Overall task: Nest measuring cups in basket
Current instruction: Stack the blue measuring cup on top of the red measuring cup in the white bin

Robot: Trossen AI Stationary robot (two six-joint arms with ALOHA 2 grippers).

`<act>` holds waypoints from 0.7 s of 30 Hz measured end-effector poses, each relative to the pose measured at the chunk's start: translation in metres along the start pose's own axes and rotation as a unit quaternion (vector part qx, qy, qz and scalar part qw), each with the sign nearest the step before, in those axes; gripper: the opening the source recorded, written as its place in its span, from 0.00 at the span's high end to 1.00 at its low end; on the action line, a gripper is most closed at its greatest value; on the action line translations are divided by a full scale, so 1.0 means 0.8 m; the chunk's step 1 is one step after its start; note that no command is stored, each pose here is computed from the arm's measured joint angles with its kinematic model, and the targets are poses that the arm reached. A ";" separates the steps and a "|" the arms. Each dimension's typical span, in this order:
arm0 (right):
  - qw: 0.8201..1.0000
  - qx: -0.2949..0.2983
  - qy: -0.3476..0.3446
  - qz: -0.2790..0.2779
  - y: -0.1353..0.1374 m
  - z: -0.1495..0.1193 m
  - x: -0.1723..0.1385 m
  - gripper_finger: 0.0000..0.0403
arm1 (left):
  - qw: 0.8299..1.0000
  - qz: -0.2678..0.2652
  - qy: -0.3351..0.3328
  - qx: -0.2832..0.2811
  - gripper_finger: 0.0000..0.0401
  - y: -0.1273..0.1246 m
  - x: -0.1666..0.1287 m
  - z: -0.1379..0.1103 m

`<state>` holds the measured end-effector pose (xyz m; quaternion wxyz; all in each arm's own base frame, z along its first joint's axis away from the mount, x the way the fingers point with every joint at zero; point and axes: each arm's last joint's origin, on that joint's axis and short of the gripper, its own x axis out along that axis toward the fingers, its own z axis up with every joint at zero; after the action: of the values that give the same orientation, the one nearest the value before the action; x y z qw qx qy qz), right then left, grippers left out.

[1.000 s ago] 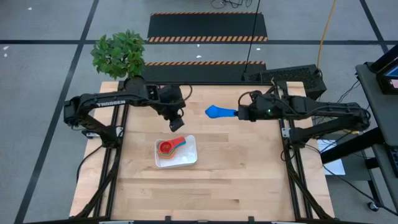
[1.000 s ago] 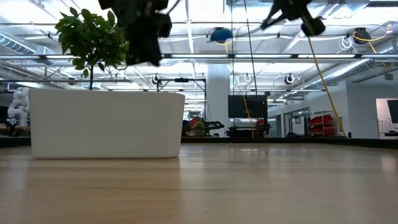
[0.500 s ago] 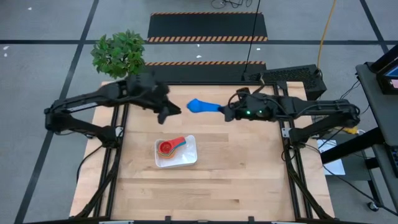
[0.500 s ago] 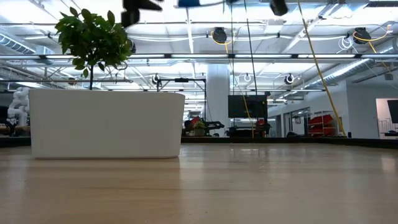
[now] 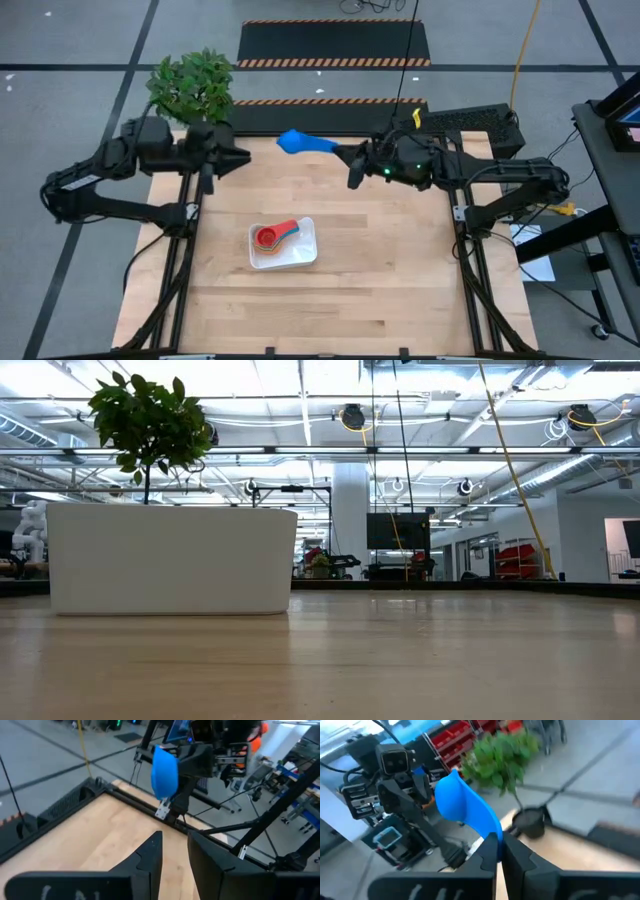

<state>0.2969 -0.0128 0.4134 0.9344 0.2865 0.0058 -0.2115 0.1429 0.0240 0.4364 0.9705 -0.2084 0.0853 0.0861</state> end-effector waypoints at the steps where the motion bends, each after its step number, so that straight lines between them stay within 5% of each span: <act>1: 1.000 -0.020 -0.010 0.006 0.001 0.003 0.001 1.00 | 1.000 -0.003 -0.006 0.008 0.77 -0.001 -0.002 0.001; 9: 0.979 -0.180 -0.087 0.035 0.011 0.021 -0.001 1.00 | 0.991 -0.038 -0.078 0.097 0.77 -0.026 0.003 0.012; 15: 0.940 -0.317 -0.120 0.029 0.015 0.027 -0.002 1.00 | 0.978 0.006 -0.139 0.158 0.77 -0.039 0.019 0.020; 21: 0.924 -0.361 -0.123 0.022 0.013 0.029 -0.001 1.00 | 0.966 0.049 -0.160 0.200 0.77 -0.043 0.036 0.023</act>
<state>0.2976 -0.0170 0.4385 0.9724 -0.0980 -0.0391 -0.2081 0.1805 0.0042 0.4604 0.9881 0.0105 -0.0452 0.1466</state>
